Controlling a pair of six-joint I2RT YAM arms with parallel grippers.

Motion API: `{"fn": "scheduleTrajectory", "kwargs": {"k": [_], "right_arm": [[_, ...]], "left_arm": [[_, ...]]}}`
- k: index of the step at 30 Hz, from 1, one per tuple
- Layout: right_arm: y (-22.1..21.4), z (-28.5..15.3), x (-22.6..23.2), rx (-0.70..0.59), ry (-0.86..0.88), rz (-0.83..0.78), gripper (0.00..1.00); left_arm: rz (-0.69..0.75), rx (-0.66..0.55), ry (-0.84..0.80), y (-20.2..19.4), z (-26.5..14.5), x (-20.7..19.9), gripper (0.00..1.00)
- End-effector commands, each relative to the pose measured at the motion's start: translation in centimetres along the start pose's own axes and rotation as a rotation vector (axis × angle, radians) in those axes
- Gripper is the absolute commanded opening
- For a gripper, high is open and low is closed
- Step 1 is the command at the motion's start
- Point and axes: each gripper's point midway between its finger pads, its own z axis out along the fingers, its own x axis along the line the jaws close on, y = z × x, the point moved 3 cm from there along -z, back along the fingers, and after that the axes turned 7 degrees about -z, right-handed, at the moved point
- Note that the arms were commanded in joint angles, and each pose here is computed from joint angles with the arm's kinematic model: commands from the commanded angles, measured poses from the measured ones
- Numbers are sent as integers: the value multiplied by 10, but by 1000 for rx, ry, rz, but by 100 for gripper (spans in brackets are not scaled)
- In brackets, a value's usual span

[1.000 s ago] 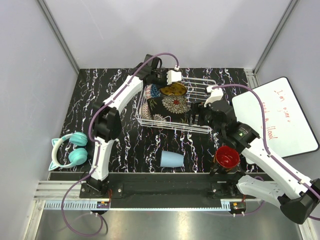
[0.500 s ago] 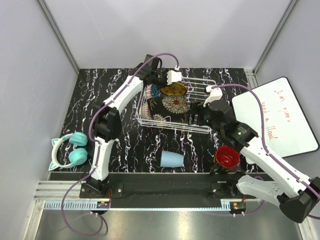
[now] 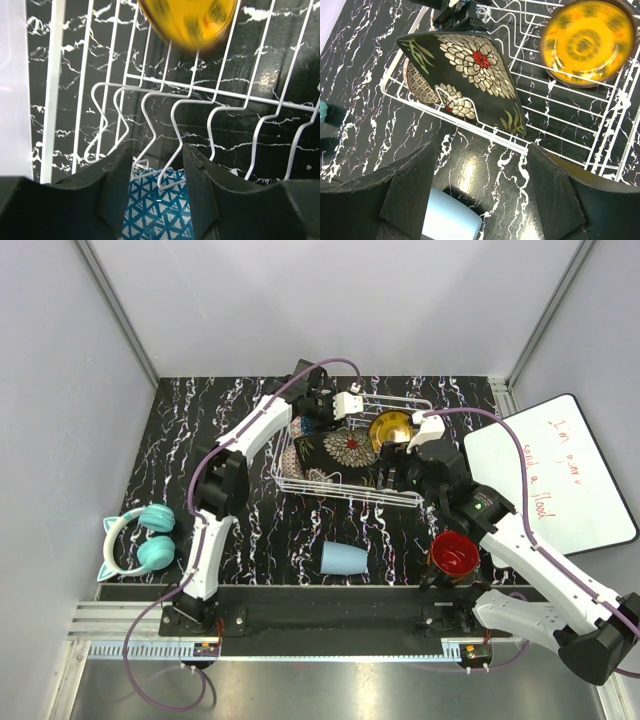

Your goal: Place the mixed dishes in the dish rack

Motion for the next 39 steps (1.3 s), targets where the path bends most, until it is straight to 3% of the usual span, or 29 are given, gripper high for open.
{"fn": "scheduleTrajectory", "kwargs": {"k": [1,8,10,13,16,20,26,32,39], "right_arm": [[13,-4,2,-42,13,24,81],[14,-2,-5,-49,-36,6,82],[16,0,-10,-53,-63,6,82],[18,2,-11,-54,-72,10,84],[20,3,-16,-64,-102,10,83],[23,-7,-41,-120,-246,40,84],[13,-14,-64,-134,-330,81,84],[8,-4,-93,-97,-433,151,84],[11,-2,-111,-73,-429,213,84]], "left_arm": [[12,-7,41,10,-11,8,50],[22,-43,66,26,-22,14,46],[20,-93,93,40,-27,21,57],[31,-176,130,68,-37,31,82],[55,-244,124,91,-35,35,93],[78,-306,103,110,-25,30,98],[55,-369,123,121,5,26,99],[16,-448,305,128,26,59,99],[43,-425,210,119,48,47,99]]}}
